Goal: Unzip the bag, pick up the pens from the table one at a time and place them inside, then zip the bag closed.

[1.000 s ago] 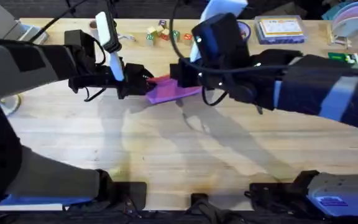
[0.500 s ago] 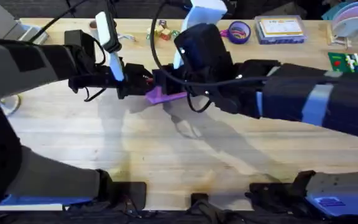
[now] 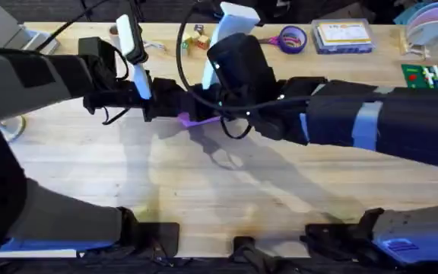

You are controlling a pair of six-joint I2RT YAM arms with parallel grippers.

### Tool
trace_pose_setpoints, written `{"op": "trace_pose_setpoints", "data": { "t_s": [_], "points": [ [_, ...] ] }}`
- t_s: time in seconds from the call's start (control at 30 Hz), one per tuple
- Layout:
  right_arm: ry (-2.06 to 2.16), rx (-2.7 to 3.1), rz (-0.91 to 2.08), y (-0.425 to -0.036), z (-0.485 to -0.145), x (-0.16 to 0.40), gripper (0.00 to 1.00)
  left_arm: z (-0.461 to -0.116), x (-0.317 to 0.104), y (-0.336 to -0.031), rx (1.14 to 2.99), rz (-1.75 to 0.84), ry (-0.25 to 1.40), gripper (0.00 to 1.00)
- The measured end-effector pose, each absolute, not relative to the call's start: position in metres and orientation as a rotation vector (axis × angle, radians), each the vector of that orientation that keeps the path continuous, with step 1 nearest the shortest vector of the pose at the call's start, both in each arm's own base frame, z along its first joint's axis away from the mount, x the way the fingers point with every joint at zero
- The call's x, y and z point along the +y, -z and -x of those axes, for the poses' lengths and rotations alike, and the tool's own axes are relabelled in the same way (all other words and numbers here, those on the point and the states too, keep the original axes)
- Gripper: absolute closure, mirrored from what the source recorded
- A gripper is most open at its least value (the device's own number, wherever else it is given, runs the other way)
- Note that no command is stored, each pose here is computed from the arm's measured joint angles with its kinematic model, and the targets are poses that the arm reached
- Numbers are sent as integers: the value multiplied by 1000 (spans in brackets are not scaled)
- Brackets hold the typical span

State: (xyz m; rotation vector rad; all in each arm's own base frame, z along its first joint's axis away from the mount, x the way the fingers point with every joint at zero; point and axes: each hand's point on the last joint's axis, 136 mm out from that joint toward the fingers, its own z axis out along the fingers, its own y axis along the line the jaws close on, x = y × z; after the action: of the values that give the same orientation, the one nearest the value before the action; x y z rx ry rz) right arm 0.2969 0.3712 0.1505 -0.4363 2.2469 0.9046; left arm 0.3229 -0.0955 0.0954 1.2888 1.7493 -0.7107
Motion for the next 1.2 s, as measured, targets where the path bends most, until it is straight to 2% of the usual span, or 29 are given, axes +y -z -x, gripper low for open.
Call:
{"op": "trace_pose_setpoints", "data": {
  "t_s": [0.1,0.13,0.17,0.2,0.27,0.4,0.43,0.47,0.53,0.57,0.93,1.0,1.03,1.17,1.2],
  "points": [
    [-897,2237,460,-153,-297,372,972,-323,-96,-96,1748,-1288,712,958],
    [-898,2234,465,-153,-297,373,932,-323,-95,-96,1748,-1288,711,958],
    [-916,2224,480,-156,-296,375,843,-324,-95,-96,1746,-1289,706,958],
    [-940,2209,503,-162,-292,381,708,-324,-95,-96,1745,-1291,703,958],
    [-923,2204,517,-167,-291,381,568,-324,-95,-96,1744,-1286,708,958],
    [-928,2193,536,-177,-287,379,522,-324,-94,-96,1747,-1286,704,958],
    [-933,2189,543,-180,-285,379,479,-324,-94,-96,1747,-1287,703,958],
    [-937,2184,549,-183,-284,379,411,-324,-94,-96,1746,-1288,701,958],
    [-937,2186,557,-188,-281,375,122,-325,-94,-96,1746,-1288,700,958],
    [-931,2186,565,-190,-280,373,31,-325,-94,-96,1746,-1288,700,958],
    [-798,2219,610,-204,-281,321,4,-325,-94,-96,1746,-1289,701,958],
    [-756,2219,650,-211,-275,305,4,-325,-94,-96,1743,-1290,700,847],
    [-747,2224,653,-212,-274,301,4,-325,-95,-96,1736,-1291,700,739],
    [-720,2242,652,-212,-273,289,4,-325,-95,-97,1731,-1289,705,125],
    [-714,2247,650,-211,-273,287,4,-324,-96,-98,1732,-1286,709,36]
  ]
}}
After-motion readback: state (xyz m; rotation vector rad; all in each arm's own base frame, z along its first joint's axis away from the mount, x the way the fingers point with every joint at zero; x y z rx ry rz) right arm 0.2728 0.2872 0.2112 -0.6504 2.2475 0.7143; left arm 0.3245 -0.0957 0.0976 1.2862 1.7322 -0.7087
